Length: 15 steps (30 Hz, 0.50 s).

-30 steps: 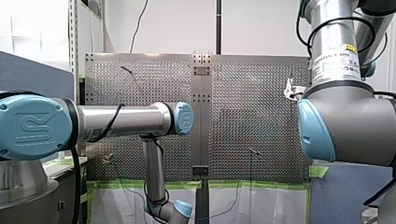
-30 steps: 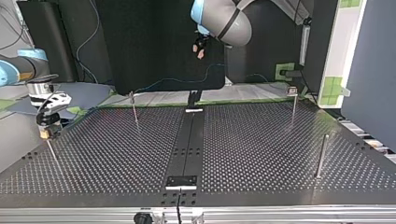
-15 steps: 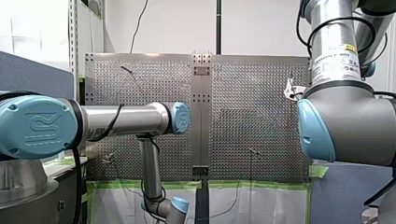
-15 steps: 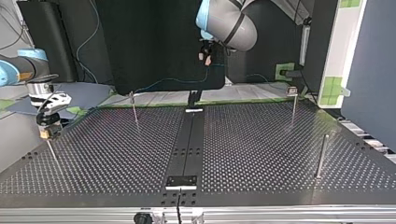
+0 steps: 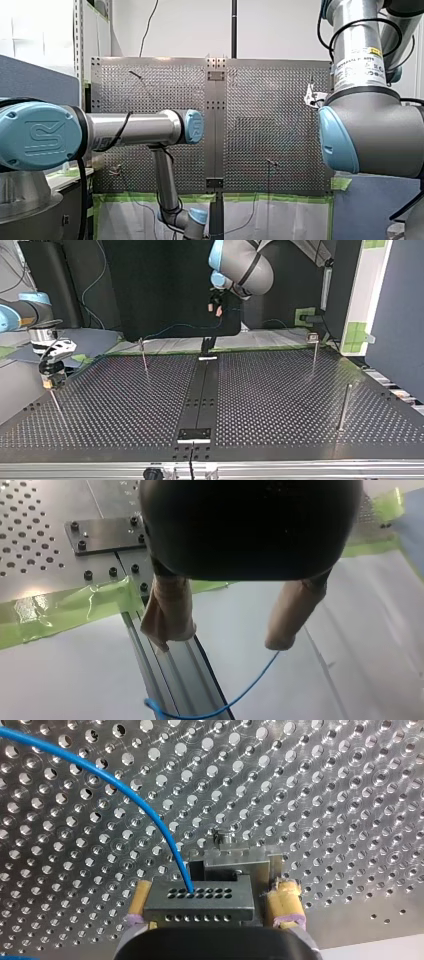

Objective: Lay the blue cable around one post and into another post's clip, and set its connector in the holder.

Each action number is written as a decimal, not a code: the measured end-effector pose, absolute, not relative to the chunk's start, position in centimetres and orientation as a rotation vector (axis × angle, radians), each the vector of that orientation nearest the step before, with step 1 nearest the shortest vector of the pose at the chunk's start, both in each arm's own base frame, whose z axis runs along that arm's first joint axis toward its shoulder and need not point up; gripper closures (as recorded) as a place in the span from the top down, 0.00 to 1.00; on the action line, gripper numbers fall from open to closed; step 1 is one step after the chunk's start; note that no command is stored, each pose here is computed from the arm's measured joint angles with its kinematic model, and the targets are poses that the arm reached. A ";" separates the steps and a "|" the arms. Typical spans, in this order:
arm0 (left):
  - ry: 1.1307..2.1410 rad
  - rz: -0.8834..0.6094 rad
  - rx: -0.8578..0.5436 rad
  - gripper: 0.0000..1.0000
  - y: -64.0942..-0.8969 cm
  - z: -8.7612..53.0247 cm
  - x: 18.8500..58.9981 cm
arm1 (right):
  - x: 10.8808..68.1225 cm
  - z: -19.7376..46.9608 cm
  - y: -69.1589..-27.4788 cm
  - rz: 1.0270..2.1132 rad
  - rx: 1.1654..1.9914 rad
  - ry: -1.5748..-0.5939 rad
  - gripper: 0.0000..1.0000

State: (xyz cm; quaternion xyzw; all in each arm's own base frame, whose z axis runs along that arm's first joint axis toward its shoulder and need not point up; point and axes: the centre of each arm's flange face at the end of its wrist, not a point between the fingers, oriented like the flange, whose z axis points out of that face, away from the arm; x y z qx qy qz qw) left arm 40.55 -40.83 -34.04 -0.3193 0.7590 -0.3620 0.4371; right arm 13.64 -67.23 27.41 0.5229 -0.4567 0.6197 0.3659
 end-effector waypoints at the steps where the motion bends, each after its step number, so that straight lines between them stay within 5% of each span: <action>1: 1.883 -0.903 -0.806 0.99 -41.0 -34.0 40.8 | 13.6 27.4 -67.2 1.593 1.344 -1.174 1.00; 15: 1.808 -0.862 -0.971 0.99 -40.0 -33.8 41.6 | 13.6 27.4 -67.2 1.593 1.344 -1.174 1.00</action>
